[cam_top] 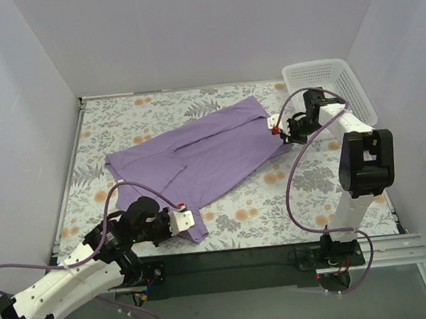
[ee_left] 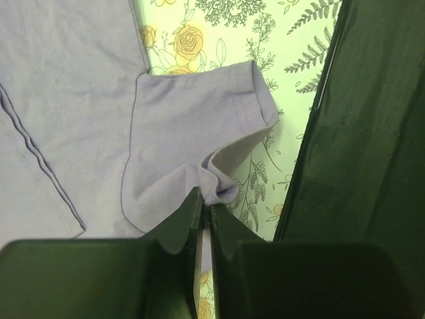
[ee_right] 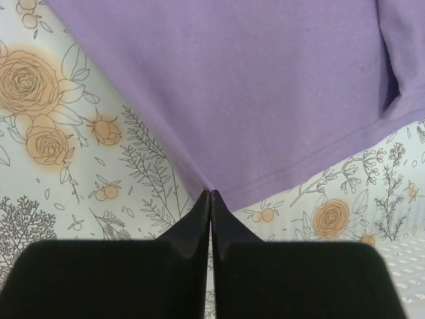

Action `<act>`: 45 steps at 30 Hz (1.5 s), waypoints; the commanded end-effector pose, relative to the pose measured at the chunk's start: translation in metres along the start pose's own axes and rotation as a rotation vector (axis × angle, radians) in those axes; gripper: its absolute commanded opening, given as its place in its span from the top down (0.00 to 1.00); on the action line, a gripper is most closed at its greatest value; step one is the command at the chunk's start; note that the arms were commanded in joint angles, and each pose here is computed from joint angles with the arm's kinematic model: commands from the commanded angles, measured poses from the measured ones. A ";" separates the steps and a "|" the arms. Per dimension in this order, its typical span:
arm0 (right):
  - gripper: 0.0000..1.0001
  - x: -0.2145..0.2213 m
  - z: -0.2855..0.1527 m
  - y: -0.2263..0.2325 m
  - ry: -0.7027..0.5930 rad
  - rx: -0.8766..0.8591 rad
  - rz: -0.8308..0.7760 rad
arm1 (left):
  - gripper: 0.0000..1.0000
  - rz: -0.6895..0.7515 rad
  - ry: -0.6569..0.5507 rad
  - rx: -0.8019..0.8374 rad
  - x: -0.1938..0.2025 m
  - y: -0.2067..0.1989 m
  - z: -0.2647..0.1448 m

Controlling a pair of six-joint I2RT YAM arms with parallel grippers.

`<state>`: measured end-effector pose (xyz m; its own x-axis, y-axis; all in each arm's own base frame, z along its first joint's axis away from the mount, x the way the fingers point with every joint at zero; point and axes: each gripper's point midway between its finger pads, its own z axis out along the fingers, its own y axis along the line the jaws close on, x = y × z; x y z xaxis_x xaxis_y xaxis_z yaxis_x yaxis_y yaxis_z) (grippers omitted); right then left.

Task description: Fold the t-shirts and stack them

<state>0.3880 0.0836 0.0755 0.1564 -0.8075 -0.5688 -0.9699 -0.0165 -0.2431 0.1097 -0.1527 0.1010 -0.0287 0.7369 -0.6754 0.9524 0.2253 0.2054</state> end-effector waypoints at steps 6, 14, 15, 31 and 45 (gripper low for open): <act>0.99 -0.014 -0.002 -0.019 -0.040 0.018 0.075 | 1.00 0.015 -0.144 -0.135 -0.032 0.025 -0.015; 0.99 -0.018 0.002 -0.031 -0.040 0.026 0.111 | 1.00 0.025 -0.210 -0.224 -0.046 0.040 -0.023; 0.99 -0.018 0.002 -0.032 -0.037 0.026 0.112 | 1.00 0.026 -0.227 -0.238 -0.048 0.042 -0.026; 0.99 -0.019 0.016 -0.028 -0.004 -0.008 0.127 | 1.00 -0.046 -0.384 -0.466 -0.068 0.073 -0.063; 0.99 -0.018 0.024 -0.038 0.015 -0.005 0.181 | 1.00 -0.217 -0.368 -0.638 -0.065 0.106 -0.063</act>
<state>0.4211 0.1079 0.0693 -0.0086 -0.8106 -0.5856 -0.9841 0.1106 -0.1387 0.1840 -0.1377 0.2177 0.0674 0.4065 -0.9111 0.6100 0.7059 0.3601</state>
